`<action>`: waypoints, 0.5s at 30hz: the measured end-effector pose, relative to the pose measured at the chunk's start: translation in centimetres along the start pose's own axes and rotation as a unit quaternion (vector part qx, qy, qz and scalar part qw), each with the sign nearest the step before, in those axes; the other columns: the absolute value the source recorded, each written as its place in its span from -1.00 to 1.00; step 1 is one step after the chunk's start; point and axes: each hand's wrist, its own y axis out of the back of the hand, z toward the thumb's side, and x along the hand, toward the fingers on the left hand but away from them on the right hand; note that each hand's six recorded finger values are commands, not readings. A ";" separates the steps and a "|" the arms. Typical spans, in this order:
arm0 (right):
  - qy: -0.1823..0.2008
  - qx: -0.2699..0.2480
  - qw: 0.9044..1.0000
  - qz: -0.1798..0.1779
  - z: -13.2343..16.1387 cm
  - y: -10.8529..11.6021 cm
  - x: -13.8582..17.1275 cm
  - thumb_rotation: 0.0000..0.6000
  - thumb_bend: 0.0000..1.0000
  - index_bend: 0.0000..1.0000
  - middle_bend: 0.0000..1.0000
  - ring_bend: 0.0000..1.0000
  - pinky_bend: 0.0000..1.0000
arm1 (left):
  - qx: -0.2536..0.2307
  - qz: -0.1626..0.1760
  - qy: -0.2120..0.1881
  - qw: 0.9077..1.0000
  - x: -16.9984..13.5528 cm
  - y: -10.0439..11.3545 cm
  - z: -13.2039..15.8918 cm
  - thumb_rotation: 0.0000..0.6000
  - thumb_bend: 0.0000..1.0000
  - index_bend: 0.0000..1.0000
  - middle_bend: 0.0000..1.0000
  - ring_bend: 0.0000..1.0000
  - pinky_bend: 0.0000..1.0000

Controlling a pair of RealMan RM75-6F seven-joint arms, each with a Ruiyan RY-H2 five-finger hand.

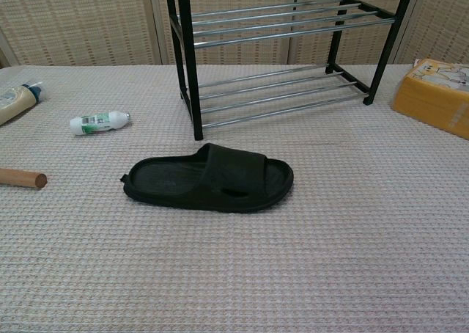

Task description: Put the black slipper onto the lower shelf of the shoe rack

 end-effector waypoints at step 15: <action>0.014 -0.005 1.000 0.008 0.5 -0.4 -0.1 1.00 -0.34 -1.00 -0.61 -0.92 -0.94 | -0.003 -0.004 0.002 1.000 0.0 -0.1 0.0 1.00 -0.51 -0.60 -0.79 -0.81 -0.50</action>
